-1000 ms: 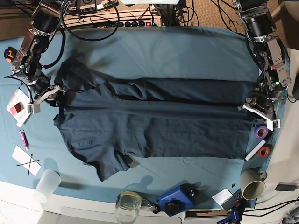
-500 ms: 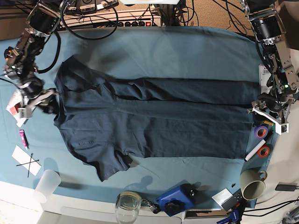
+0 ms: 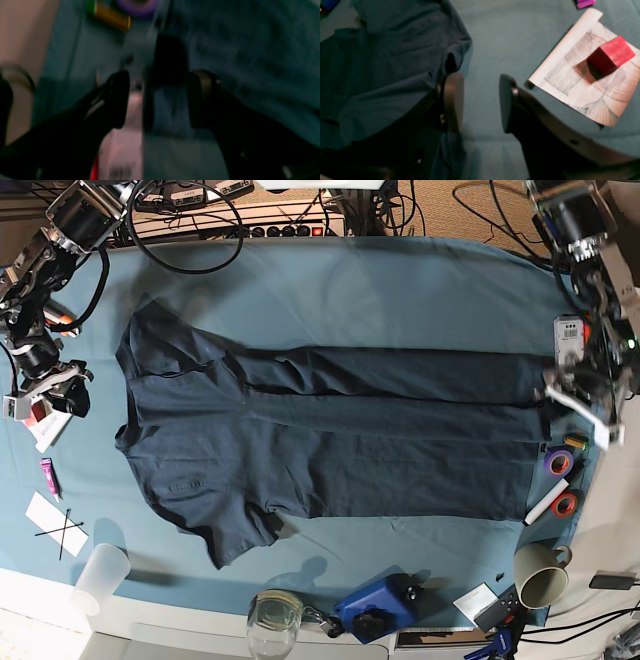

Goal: Fold the T-shirt properly
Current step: 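Reposition both grippers and grasp the folded shirt edge again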

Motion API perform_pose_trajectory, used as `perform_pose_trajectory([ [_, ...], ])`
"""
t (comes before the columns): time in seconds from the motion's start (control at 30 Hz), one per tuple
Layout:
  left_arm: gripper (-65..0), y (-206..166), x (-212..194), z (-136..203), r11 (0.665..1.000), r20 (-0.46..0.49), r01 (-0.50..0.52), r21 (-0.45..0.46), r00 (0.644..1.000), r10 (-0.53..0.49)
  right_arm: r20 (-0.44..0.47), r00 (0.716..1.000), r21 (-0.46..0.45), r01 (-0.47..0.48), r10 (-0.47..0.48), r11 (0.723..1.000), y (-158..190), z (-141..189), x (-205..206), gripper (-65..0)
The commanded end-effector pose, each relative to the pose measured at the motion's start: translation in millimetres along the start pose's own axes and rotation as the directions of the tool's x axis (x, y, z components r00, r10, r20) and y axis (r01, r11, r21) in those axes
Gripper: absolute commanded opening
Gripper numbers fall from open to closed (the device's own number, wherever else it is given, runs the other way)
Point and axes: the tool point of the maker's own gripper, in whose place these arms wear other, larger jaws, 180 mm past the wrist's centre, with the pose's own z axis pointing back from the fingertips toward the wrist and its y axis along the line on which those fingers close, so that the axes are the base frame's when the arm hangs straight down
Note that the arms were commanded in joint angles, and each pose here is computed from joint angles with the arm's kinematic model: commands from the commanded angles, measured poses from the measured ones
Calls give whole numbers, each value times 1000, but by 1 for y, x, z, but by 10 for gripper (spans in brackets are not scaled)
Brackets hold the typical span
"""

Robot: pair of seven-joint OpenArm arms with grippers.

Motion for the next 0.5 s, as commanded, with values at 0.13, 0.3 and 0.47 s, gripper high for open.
perform_pose_trajectory([
  [0.13,-283,-16,-13,8,998,9,-24,-62,1000,24,50,998,-2,-22,22,1000,-2,6,19,-414],
  [0.3,-283,-36,-30,2,994,-5,-66,-86,998,66,29,999,-2,-22,22,1000,-2,5,15,-414],
  [0.47,-283,-27,-36,-1,996,-11,-90,-7,996,90,21,1000,-2,-22,22,1000,-2,5,13,-414],
])
